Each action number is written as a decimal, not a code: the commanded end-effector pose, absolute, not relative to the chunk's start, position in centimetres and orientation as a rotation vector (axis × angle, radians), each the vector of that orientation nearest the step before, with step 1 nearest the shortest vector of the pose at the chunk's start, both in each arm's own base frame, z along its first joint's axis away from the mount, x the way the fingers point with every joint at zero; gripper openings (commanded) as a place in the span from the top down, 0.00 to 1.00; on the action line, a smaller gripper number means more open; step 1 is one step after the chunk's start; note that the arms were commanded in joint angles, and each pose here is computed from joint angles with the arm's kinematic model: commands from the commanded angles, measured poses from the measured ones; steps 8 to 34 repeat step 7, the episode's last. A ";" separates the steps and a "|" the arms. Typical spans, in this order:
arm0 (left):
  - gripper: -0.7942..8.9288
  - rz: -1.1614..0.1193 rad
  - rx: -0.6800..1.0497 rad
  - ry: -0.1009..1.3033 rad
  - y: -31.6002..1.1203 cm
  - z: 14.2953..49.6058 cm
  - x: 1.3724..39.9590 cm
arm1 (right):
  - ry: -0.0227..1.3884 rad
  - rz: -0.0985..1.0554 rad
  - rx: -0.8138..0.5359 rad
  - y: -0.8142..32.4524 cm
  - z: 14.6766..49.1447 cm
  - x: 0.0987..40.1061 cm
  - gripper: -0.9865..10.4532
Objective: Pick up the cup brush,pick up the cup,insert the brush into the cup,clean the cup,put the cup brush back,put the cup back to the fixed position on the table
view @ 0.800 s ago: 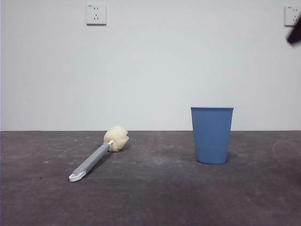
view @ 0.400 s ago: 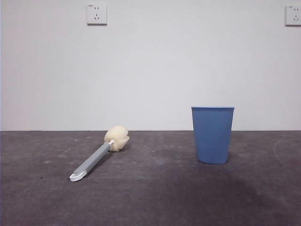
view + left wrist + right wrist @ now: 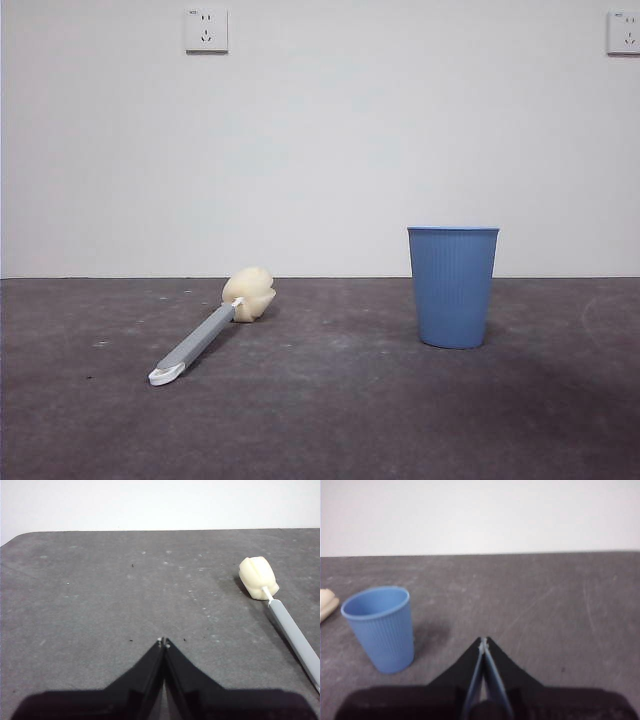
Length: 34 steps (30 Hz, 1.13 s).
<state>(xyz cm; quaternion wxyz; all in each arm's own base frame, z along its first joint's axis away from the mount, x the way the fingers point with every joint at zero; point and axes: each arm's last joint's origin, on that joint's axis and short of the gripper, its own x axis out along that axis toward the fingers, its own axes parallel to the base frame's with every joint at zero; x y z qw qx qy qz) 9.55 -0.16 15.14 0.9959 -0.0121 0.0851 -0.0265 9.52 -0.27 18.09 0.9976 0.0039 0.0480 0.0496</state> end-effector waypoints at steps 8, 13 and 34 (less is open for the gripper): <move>0.92 -0.049 -0.031 0.180 -0.1 14.7 9.6 | 0.122 0.146 0.070 0.3 15.4 9.7 0.91; 0.92 -0.049 -0.031 0.180 -0.1 14.7 9.6 | 0.122 0.146 0.070 0.3 15.4 9.7 0.91; 0.92 -0.049 -0.031 0.180 -0.1 14.7 9.6 | 0.122 0.146 0.070 0.3 15.4 9.7 0.91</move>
